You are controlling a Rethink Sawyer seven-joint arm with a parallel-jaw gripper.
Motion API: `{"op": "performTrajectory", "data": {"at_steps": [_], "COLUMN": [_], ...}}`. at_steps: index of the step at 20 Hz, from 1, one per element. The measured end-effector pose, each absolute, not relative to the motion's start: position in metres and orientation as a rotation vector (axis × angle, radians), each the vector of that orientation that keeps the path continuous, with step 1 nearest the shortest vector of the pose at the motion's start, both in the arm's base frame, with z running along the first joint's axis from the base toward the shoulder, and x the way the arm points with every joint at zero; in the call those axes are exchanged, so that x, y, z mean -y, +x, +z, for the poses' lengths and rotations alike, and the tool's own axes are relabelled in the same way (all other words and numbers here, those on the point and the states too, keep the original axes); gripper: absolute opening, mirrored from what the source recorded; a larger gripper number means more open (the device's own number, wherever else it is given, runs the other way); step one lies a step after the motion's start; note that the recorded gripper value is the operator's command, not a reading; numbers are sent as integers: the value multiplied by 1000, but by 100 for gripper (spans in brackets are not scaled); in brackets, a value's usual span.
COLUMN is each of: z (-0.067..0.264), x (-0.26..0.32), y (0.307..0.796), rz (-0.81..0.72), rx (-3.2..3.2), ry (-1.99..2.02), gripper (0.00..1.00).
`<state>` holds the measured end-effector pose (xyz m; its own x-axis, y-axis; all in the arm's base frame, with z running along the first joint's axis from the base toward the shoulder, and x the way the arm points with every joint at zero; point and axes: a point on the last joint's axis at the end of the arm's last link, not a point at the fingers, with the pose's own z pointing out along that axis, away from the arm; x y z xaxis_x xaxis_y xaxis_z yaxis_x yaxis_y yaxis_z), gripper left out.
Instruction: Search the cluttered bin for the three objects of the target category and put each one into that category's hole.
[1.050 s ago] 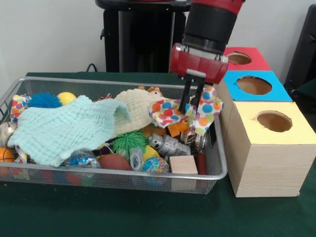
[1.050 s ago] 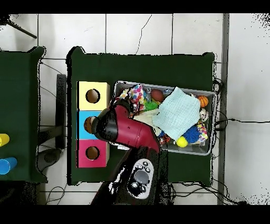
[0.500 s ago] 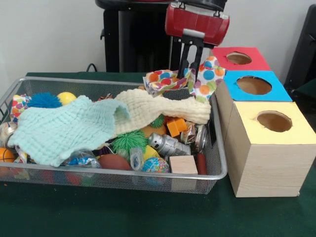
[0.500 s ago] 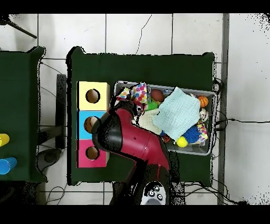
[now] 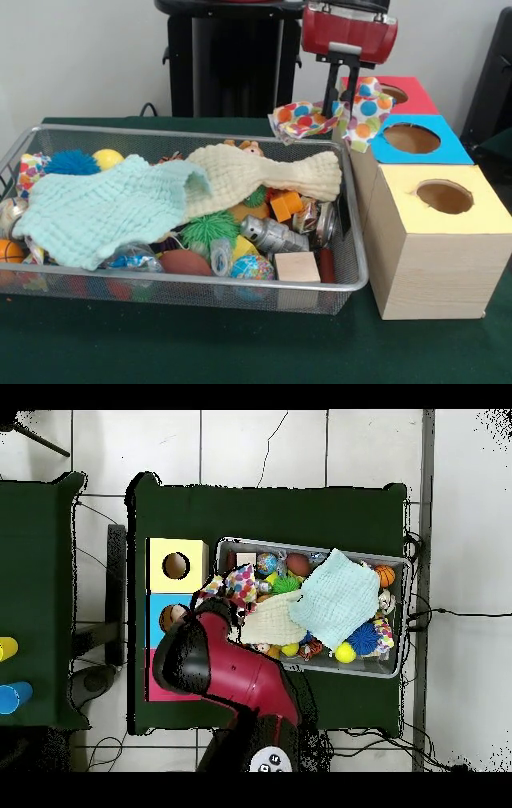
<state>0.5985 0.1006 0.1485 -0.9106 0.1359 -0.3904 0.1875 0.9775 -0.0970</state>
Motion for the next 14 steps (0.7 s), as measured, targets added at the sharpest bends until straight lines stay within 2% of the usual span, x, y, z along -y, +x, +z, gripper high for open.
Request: {"op": "performTrajectory", "data": {"at_steps": [14], "z": [139], "x": [-182], "y": [549], "rz": [-109], "rx": [-2806], "ry": [236], "gripper": [0]}}
